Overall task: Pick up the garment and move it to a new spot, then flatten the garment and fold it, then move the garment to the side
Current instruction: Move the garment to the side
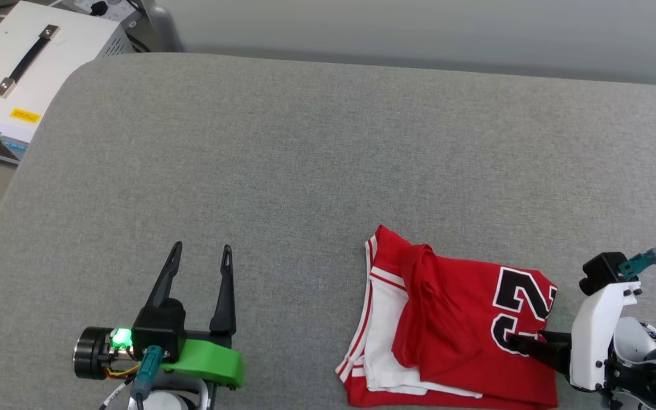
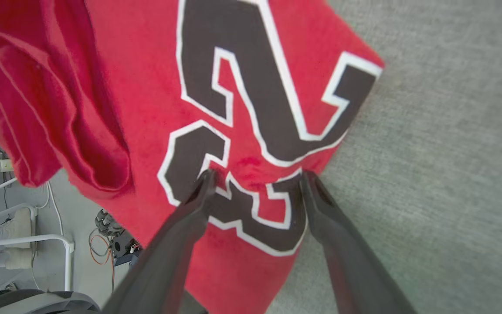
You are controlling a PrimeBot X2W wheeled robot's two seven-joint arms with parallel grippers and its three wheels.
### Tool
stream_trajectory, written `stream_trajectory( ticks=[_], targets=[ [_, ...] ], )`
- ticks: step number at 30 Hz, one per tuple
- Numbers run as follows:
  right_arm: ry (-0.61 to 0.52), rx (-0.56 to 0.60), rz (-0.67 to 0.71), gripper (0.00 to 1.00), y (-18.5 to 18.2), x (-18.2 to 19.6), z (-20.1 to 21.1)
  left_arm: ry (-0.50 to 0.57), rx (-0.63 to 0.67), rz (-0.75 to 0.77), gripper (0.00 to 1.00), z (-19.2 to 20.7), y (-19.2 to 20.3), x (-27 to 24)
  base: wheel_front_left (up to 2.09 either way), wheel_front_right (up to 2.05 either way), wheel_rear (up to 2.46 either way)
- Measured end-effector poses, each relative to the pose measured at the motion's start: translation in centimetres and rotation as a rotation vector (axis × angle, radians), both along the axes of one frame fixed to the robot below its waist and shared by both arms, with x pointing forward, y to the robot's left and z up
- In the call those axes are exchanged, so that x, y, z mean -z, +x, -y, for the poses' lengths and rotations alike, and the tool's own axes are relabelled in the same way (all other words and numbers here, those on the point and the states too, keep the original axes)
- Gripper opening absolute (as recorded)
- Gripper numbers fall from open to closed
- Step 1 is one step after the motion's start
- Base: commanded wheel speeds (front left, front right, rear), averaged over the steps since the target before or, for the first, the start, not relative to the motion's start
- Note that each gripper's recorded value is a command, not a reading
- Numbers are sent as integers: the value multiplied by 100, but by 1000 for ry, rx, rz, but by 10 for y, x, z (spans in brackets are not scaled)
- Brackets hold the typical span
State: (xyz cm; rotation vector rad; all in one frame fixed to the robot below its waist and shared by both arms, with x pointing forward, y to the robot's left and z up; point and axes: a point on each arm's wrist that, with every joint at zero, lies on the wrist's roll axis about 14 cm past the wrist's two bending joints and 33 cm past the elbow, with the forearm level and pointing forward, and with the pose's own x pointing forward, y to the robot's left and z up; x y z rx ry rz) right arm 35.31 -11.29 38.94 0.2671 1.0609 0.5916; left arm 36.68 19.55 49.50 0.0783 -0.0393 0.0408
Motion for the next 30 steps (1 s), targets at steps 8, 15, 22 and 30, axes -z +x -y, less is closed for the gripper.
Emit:
stream_trajectory(
  ticks=[8, 15, 22, 30],
  targets=[
    [-14, -38, -48, 100, -1, 25, -11, 1, -7, -10, 100, -2, 7, 4, 0, 0, 0],
    [15, -54, -1, 0, 2, 19, -18, 0, -16, -11, 100, -4, 6, 4, 0, 0, 0],
    [33, -50, 109, 0, 7, -2, -16, -5, -5, 9, 100, 0, 6, -2, 0, 0, 0],
    [-59, -42, 338, 0, 38, -49, 19, -23, 39, 15, 100, 16, 11, -3, 0, 0, 0]
  ],
)
